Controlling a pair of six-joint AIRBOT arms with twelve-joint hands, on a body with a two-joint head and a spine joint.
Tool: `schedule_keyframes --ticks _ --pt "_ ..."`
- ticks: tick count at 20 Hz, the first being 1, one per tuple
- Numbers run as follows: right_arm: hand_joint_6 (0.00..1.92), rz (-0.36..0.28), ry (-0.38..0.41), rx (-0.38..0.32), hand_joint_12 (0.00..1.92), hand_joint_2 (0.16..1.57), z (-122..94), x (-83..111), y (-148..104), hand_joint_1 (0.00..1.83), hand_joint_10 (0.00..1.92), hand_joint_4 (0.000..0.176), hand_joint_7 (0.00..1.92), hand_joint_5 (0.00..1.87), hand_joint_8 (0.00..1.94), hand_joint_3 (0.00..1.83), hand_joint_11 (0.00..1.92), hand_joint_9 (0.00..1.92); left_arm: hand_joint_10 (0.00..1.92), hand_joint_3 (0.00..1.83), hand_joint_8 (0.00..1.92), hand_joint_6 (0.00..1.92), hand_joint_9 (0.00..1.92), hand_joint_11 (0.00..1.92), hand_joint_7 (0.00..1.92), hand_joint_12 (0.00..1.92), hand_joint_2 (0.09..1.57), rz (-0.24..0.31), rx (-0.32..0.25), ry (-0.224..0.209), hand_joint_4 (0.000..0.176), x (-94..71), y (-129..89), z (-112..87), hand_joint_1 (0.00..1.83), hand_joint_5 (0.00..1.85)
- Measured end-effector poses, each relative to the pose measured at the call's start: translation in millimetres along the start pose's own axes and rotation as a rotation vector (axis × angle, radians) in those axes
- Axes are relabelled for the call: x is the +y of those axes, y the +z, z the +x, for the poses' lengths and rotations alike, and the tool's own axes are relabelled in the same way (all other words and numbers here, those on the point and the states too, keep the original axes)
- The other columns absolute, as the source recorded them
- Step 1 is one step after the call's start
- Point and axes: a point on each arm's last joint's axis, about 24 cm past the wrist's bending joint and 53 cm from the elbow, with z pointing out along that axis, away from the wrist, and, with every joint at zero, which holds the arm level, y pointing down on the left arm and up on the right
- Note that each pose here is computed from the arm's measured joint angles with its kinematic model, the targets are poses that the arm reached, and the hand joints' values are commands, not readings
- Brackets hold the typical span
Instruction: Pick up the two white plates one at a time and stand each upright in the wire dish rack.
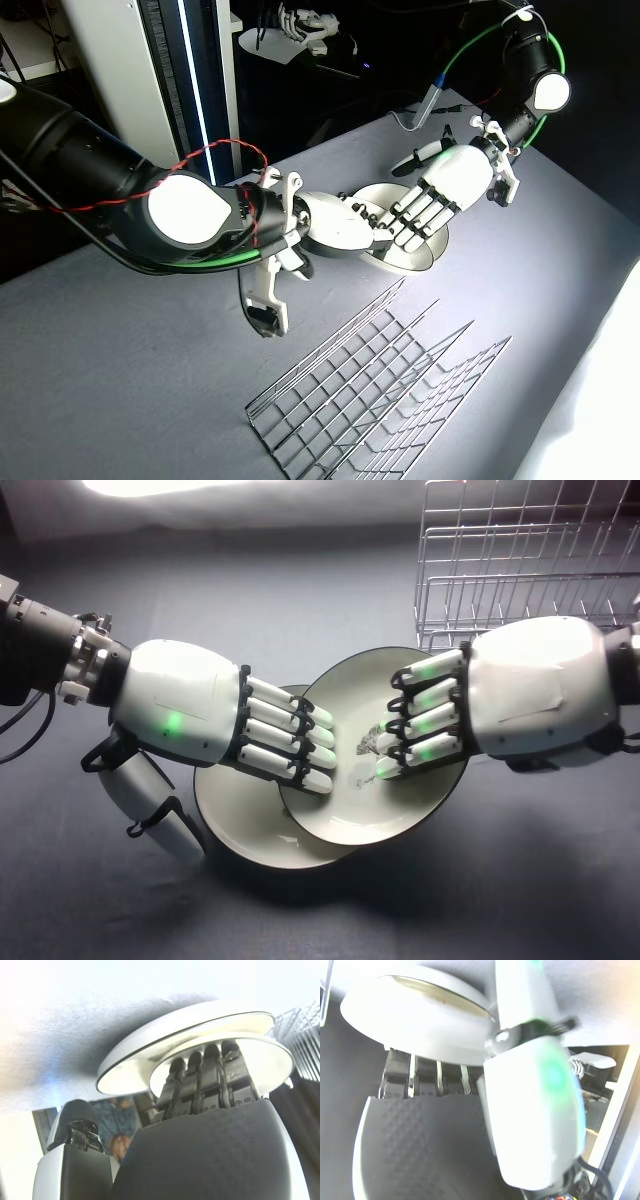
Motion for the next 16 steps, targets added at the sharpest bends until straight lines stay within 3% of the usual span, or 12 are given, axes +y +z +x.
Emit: schedule_keyframes --ticks 5,11,14,16 --pt "0.01 0.006 0.023 -0.015 1.26 1.02 -4 0.9 17 1.47 0.04 0.000 0.43 0.41 0.00 0.00 0.11 0.48 0.00 0.00 0.00 0.00 0.00 0.00 0.00 0.00 1.15 -0.001 -0.001 -0.002 0.000 2.5 -2 0.0 0.00 0.00" --pt "0.02 0.007 0.037 -0.031 1.21 1.05 -9 2.6 25 1.37 0.05 0.000 0.57 0.55 0.01 0.01 0.22 0.62 0.00 0.00 0.00 0.00 0.00 0.00 0.00 0.00 1.15 -0.005 -0.003 -0.003 0.000 3.8 -3 0.4 0.00 0.00" --pt "0.04 0.014 0.043 -0.033 1.17 1.04 -10 1.5 27 1.34 0.05 0.000 0.71 0.70 0.02 0.00 0.31 0.72 0.00 0.00 0.00 0.00 0.00 0.00 0.00 0.00 1.15 -0.005 -0.003 -0.002 0.000 3.9 -3 0.4 0.00 0.00" --pt "0.04 0.009 0.045 -0.033 1.08 0.99 -9 3.3 29 1.35 0.07 0.000 0.90 0.87 0.03 0.00 0.50 0.88 0.00 0.00 0.00 0.00 0.00 0.00 0.00 0.00 1.15 -0.003 -0.004 -0.003 0.000 4.4 -3 0.3 0.00 0.00"
